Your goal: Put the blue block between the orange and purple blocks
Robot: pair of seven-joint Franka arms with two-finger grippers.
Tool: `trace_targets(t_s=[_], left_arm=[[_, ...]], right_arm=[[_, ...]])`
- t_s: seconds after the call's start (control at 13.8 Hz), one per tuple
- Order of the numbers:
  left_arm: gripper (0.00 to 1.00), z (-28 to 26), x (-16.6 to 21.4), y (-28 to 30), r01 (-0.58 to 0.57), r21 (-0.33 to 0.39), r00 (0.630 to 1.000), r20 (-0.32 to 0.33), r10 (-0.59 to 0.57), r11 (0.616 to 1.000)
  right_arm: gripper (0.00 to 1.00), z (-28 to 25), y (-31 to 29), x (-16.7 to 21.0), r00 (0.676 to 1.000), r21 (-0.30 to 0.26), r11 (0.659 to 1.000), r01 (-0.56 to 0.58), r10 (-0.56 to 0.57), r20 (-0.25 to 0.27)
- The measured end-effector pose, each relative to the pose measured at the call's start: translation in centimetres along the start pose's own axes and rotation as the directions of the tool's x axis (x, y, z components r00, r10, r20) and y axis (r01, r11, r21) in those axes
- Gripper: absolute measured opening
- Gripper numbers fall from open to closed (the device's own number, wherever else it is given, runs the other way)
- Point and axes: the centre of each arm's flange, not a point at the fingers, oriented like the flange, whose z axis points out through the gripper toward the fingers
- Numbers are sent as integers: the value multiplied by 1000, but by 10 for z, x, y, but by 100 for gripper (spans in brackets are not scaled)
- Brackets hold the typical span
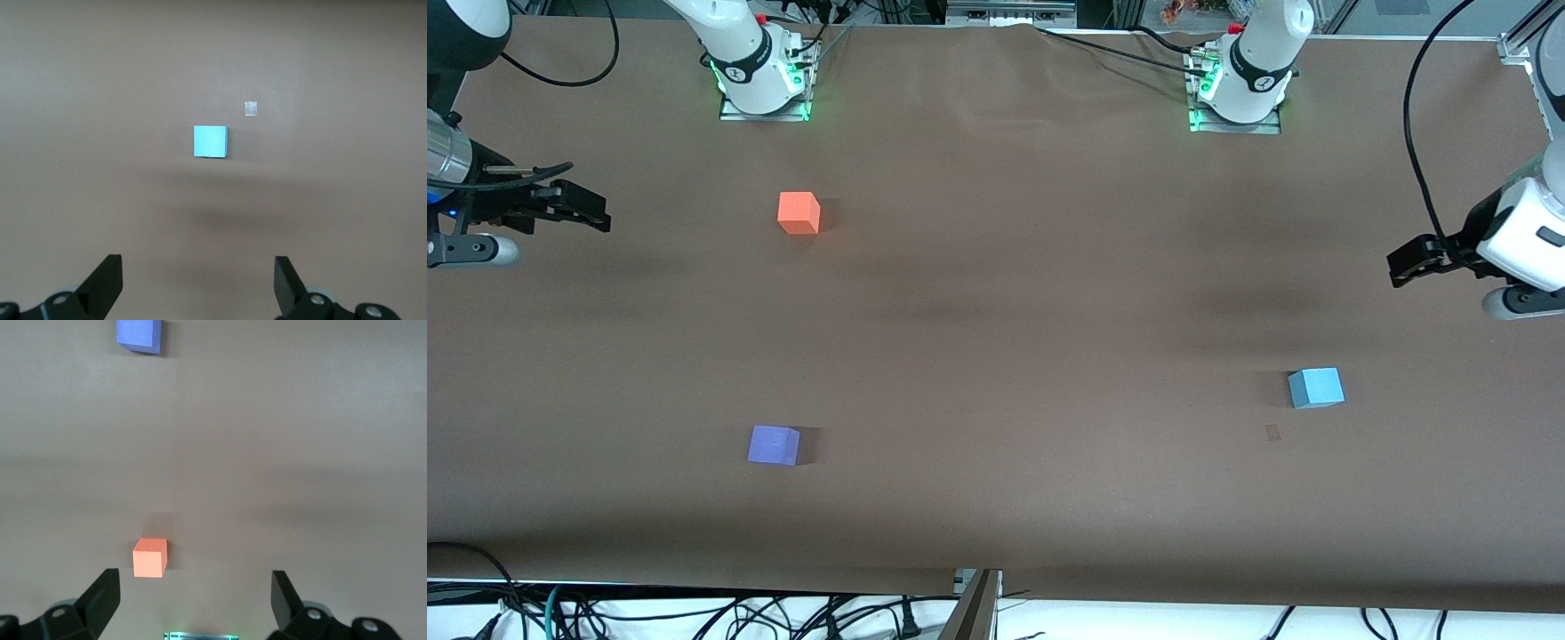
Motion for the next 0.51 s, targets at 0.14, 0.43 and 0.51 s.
trace_targets(t_s=[0.14, 0.43, 0.51], left_arm=[[100, 0, 0, -1, 2, 0, 1000, 0, -2, 1000], [100, 0, 1, -5, 9, -1, 1000, 1, -9, 1000], [100, 0, 1, -5, 11, -7, 1000, 1, -10, 1000]], right_arm=[[100, 0, 0, 0, 1000, 0, 1000, 0, 0, 0], [100, 0, 0, 0, 1000, 0, 1000, 0, 0, 0], [100, 0, 0, 0, 1000, 0, 1000, 0, 0, 0]])
